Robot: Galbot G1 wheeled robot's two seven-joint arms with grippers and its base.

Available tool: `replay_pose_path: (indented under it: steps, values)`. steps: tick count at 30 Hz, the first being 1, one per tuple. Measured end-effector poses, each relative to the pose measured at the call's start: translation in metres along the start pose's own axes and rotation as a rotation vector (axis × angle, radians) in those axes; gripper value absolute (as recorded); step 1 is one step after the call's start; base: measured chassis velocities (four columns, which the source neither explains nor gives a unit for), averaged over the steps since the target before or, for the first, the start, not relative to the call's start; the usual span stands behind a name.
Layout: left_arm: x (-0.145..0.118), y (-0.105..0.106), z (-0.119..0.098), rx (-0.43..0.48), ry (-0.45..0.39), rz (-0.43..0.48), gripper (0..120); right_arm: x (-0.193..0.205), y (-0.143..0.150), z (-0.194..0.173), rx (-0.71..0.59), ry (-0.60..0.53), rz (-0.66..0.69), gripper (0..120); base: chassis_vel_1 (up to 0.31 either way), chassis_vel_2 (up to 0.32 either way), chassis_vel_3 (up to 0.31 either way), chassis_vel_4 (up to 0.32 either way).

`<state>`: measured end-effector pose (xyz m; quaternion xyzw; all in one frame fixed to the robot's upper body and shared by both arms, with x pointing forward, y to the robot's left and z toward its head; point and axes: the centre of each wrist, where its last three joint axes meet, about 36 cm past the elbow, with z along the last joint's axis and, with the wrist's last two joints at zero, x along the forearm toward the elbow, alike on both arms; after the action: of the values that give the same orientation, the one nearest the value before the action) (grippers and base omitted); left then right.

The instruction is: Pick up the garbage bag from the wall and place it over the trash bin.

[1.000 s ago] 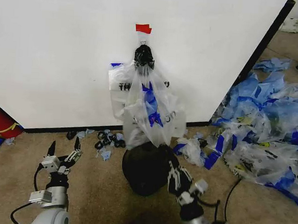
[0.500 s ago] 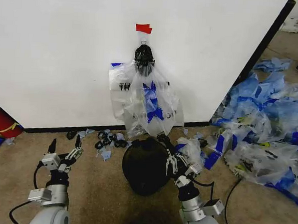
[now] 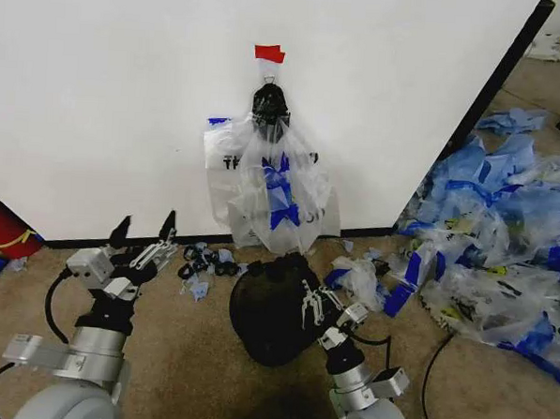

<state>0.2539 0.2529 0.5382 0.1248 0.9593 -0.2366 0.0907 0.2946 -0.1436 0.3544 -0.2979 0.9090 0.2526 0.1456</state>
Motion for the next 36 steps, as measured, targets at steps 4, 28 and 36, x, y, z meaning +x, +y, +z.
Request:
replay_pose_path:
  steps: [4,28,36]
  values:
    - [-0.004,0.001,-0.005,0.103,0.095,0.031,97,-0.003,0.004,0.007,-0.010,0.021,-0.025,0,0.000,0.000,0.000,0.000]
    - [-0.072,-0.009,-0.033,0.392,0.284,0.252,98,-0.007,0.006,0.035,-0.019,0.101,-0.026,0,0.000,0.000,0.000,0.000]
    - [-0.117,-0.007,-0.020,0.427,0.314,0.240,98,-0.003,0.000,0.040,-0.007,0.117,0.000,0,0.000,0.000,0.000,0.000]
